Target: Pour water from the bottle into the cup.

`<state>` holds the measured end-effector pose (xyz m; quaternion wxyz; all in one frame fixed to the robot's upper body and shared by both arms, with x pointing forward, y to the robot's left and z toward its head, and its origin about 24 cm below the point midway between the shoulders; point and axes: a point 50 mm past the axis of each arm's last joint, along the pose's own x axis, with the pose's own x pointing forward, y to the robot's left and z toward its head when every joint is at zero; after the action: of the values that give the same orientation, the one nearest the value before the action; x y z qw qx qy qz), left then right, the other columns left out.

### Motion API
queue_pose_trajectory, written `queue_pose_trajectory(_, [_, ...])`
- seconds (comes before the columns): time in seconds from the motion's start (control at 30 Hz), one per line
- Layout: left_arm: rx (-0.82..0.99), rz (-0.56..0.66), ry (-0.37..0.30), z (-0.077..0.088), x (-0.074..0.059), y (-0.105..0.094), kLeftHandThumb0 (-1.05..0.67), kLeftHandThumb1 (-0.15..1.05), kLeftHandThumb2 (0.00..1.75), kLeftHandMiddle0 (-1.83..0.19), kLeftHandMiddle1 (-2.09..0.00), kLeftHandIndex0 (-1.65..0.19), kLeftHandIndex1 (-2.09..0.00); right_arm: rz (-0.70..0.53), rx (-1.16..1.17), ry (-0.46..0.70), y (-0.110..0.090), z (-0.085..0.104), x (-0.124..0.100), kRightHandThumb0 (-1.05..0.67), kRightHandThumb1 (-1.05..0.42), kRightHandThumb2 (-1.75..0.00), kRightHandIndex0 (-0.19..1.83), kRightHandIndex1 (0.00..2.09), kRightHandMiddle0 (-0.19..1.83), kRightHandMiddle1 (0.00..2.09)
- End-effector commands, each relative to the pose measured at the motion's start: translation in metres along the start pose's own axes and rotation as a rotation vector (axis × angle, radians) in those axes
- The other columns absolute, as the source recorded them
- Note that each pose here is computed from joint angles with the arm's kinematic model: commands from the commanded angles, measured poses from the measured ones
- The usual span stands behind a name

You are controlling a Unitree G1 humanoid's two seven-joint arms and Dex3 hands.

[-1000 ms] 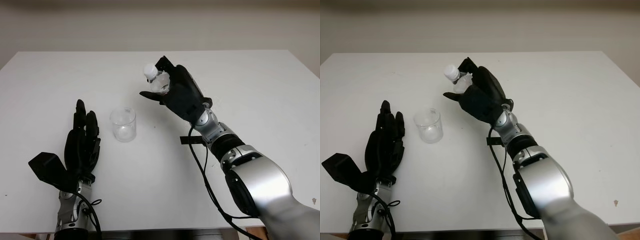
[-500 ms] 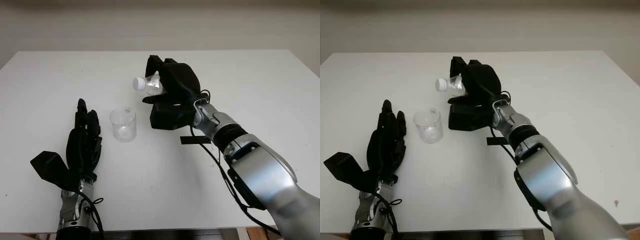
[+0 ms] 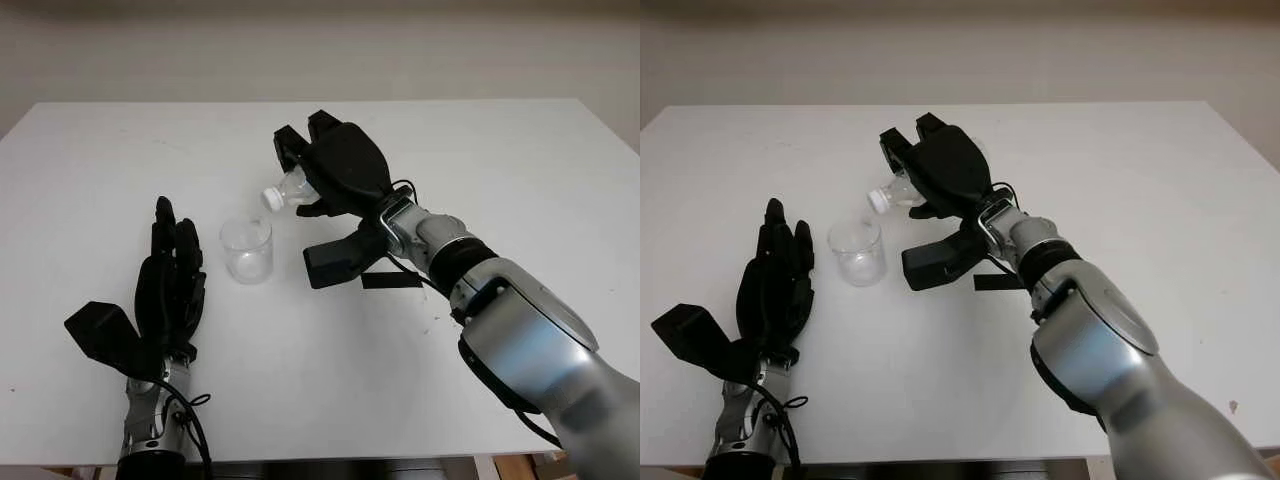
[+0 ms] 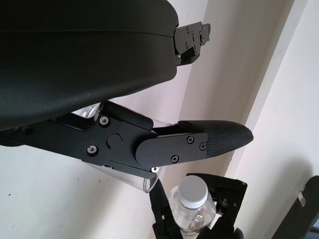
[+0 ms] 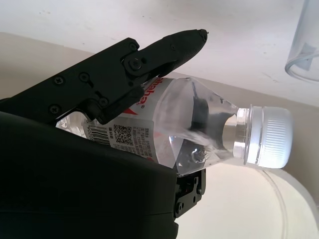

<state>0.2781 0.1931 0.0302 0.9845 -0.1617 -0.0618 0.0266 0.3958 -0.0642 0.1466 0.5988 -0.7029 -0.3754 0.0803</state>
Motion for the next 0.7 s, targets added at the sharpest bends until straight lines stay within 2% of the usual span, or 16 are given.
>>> queue_pose_trajectory(0.0, [-0.037, 0.043, 0.114, -0.028, -0.017, 0.003, -0.74, 1.05, 0.50, 0.19, -0.04, 0.19, 0.00, -0.041, -0.022, -0.014, -0.013, 0.001, 0.011, -0.44, -1.05, -0.20, 1.28, 2.09, 0.76, 2.09])
queue_pose_trajectory(0.37, [-0.040, 0.046, 0.108, -0.030, -0.015, -0.001, -0.73, 1.05, 0.52, 0.19, -0.03, 0.19, -0.01, -0.022, -0.048, -0.040, -0.021, 0.008, 0.024, -0.44, -1.05, -0.21, 1.19, 2.09, 0.60, 2.09])
queue_pose_trajectory(0.47, [-0.036, 0.050, 0.107, -0.030, -0.015, -0.001, -0.74, 1.05, 0.52, 0.19, -0.04, 0.19, -0.01, -0.031, -0.066, -0.056, -0.022, 0.010, 0.025, -0.44, -1.05, -0.17, 1.18, 2.09, 0.58, 2.09])
queue_pose_trajectory(0.57, [-0.040, 0.053, 0.108, -0.031, -0.015, -0.001, -0.74, 1.05, 0.52, 0.19, -0.04, 0.19, -0.02, -0.039, -0.077, -0.069, -0.023, 0.013, 0.026, -0.47, -1.04, -0.09, 1.14, 2.09, 0.46, 2.09])
queue_pose_trajectory(0.67, [-0.040, 0.051, 0.109, -0.032, -0.015, -0.001, -0.75, 1.05, 0.51, 0.19, -0.04, 0.19, -0.02, -0.056, -0.097, -0.079, -0.024, 0.015, 0.028, -0.49, -1.04, -0.09, 1.14, 2.09, 0.44, 2.09])
